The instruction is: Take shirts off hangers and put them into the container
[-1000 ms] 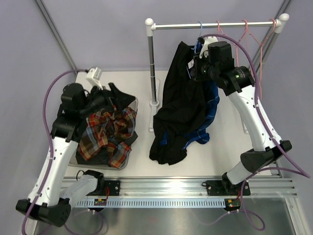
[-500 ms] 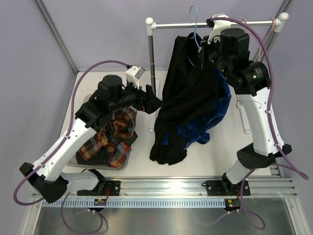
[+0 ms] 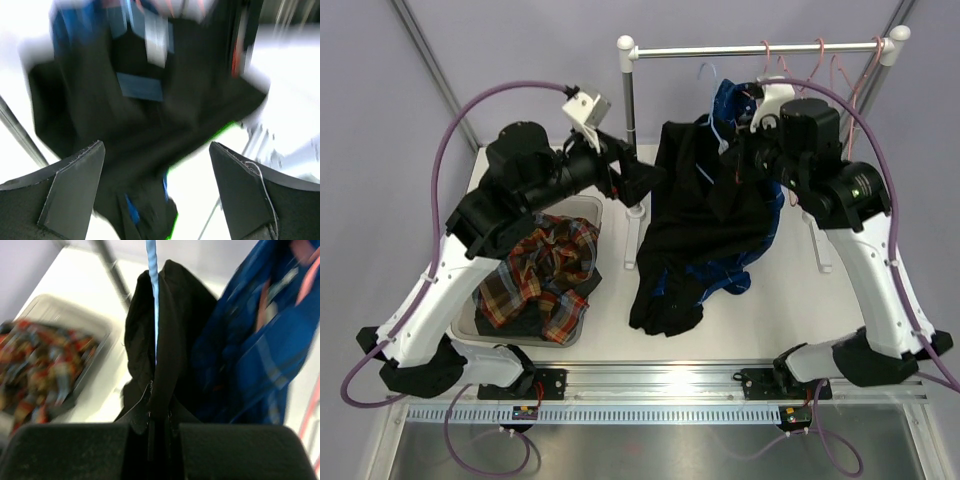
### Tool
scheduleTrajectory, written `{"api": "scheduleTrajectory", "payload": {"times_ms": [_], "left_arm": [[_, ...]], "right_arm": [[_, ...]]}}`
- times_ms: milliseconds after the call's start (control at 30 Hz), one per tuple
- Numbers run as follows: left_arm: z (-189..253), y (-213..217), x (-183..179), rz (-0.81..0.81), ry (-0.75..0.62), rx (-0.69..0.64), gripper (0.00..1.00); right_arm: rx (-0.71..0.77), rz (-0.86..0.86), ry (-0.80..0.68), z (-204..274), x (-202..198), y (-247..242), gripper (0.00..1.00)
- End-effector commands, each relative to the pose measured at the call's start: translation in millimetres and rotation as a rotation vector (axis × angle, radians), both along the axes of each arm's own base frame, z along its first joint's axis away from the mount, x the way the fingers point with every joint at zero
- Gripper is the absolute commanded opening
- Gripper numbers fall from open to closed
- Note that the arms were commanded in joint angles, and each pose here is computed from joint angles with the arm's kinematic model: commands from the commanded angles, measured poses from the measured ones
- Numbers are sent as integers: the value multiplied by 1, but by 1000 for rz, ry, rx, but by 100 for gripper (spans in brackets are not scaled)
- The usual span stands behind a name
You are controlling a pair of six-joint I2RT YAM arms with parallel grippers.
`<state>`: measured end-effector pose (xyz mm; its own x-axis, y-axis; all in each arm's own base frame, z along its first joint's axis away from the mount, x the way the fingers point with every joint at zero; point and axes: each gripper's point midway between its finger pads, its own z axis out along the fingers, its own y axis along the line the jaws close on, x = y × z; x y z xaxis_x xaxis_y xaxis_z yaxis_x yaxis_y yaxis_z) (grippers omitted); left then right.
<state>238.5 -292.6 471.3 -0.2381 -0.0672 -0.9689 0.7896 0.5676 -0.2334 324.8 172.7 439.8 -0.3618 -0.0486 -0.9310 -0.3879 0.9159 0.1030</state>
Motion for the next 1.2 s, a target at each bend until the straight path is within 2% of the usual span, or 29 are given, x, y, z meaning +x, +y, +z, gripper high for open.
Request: {"api": "scheduleTrajectory", "payload": {"times_ms": [0, 100, 333, 733, 800, 833, 867, 900, 933, 967, 1067, 1133, 1167], "left_arm": [[23, -9, 17, 12, -87, 25, 89], [37, -13, 23, 25, -130, 18, 89], [21, -33, 35, 4, -99, 26, 89], [21, -45, 37, -10, -91, 10, 85], [23, -44, 36, -10, -92, 7, 76], [24, -44, 35, -10, -93, 6, 67], [24, -42, 36, -5, -87, 8, 53], [24, -42, 35, -5, -80, 9, 22], [21, -43, 38, 8, -66, 14, 0], [20, -40, 39, 26, -51, 19, 0], [17, -31, 44, 84, -24, 34, 0], [31, -20, 45, 133, -43, 31, 0], [26, -16, 46, 145, -26, 61, 0]], "right_arm": [[191, 175, 10, 14, -45, 27, 0], [231, 273, 58, 0, -72, 41, 0], [316, 431, 116, 0, -124, 53, 0], [311, 507, 155, -9, -138, 72, 0], [308, 508, 155, -10, -140, 73, 0], [308, 510, 154, -10, -141, 73, 0], [310, 513, 153, -9, -143, 72, 0], [311, 518, 151, -8, -144, 73, 0], [317, 521, 143, -5, -147, 71, 1], [317, 512, 140, -4, -148, 69, 11], [305, 452, 125, -7, -148, 56, 71], [279, 416, 128, -17, -150, 46, 88], [270, 402, 131, -21, -150, 43, 99]]}}
